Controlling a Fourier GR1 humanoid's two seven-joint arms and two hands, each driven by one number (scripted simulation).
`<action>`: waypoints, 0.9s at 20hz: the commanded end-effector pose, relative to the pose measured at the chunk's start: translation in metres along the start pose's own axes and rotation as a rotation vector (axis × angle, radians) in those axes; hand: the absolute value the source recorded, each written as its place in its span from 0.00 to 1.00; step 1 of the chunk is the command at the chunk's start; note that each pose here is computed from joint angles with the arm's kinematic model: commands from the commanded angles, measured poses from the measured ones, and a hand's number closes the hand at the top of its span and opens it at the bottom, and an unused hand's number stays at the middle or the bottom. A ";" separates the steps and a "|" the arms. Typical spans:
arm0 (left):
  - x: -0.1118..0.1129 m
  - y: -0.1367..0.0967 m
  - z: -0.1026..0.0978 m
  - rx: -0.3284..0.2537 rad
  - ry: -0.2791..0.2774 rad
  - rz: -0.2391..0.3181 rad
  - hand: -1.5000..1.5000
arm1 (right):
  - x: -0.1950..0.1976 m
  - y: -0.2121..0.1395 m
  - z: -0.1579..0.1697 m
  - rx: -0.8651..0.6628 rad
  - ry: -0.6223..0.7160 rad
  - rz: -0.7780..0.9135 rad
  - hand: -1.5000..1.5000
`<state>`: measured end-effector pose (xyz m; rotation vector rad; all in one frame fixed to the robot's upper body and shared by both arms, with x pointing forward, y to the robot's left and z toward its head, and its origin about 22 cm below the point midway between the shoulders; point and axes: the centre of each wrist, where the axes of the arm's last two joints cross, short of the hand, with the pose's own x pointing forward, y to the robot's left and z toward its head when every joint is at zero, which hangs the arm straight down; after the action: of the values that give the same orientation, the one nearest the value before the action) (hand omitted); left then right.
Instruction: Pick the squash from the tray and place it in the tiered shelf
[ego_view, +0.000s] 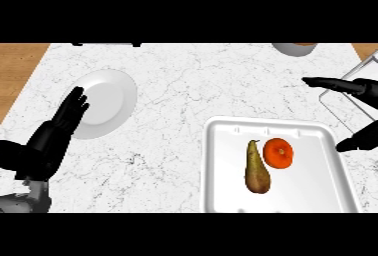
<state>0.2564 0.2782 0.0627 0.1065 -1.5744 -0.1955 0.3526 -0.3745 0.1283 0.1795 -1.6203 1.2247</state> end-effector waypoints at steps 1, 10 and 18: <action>-0.001 0.003 0.006 0.006 -0.010 -0.003 0.50 | 0.007 0.001 -0.007 0.192 -0.083 0.009 0.00; -0.008 -0.010 0.005 0.023 -0.002 0.002 0.50 | 0.010 0.026 -0.031 0.261 0.002 0.178 0.00; -0.016 0.007 0.009 0.026 0.000 -0.006 0.50 | 0.019 0.062 -0.036 0.299 0.030 0.286 0.00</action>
<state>0.2553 0.2824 0.0591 0.1253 -1.5703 -0.1792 0.3418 -0.3123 0.1014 0.0651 -1.4885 1.6321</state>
